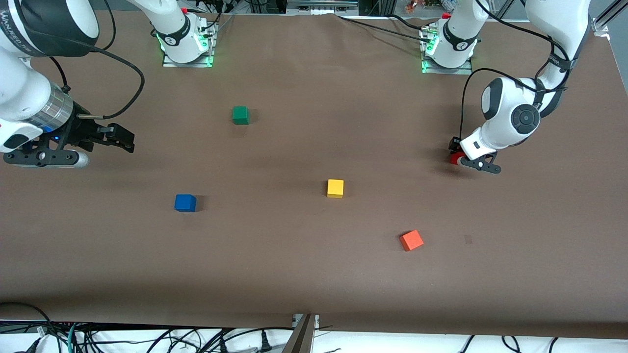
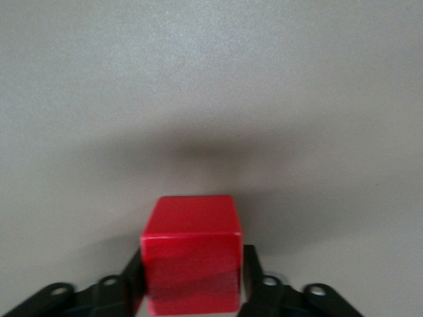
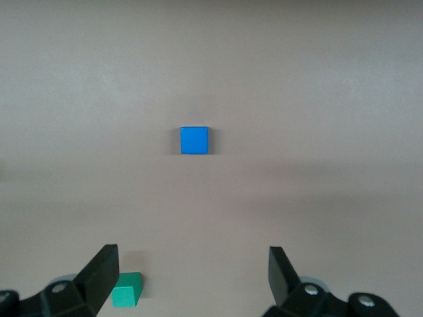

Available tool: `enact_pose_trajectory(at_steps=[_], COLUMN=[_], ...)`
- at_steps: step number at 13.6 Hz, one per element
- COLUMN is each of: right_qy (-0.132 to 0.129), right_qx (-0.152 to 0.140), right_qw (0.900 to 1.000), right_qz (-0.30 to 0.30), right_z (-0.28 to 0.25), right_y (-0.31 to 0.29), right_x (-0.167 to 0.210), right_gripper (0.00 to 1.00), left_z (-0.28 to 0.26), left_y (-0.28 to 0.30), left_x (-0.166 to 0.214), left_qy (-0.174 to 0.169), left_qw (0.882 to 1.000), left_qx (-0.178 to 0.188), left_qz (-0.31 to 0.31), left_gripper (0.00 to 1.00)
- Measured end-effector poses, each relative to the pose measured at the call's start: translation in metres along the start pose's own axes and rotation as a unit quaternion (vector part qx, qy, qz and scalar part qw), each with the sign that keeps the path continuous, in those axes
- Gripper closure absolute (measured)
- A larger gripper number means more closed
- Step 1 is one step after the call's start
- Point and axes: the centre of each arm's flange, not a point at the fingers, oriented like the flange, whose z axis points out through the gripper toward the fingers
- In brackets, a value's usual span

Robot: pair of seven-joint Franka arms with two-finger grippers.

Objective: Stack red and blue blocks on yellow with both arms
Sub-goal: 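Carry the red cube onto the yellow cube while the right gripper reaches blue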

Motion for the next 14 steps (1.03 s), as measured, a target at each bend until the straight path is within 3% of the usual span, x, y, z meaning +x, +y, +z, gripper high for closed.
enact_pose_trajectory(at_steps=[3, 6, 10, 14], right_qy=[-0.006, -0.020, -0.056, -0.048], right_qx=[-0.002, -0.006, -0.017, -0.011], right_qw=[1.000, 1.000, 0.998, 0.999], right_qz=[0.000, 0.001, 0.001, 0.007], right_z=[0.008, 0.024, 0.074, 0.172], right_y=[-0.001, -0.001, -0.005, -0.014], right_x=[0.003, 0.008, 0.024, 0.064], right_gripper=[0.00, 0.00, 0.00, 0.00], left_z=[-0.014, -0.074, -0.164, -0.149], left_y=[0.003, 0.035, 0.138, 0.262], left_x=[0.013, 0.064, 0.136, 0.188], left_qy=[0.021, 0.058, 0.059, 0.044], left_qw=[1.000, 0.998, 0.994, 0.985], left_qx=[0.005, 0.005, -0.020, -0.048], left_qz=[0.006, -0.008, -0.087, -0.161], left_gripper=[0.44, 0.44, 0.44, 0.44])
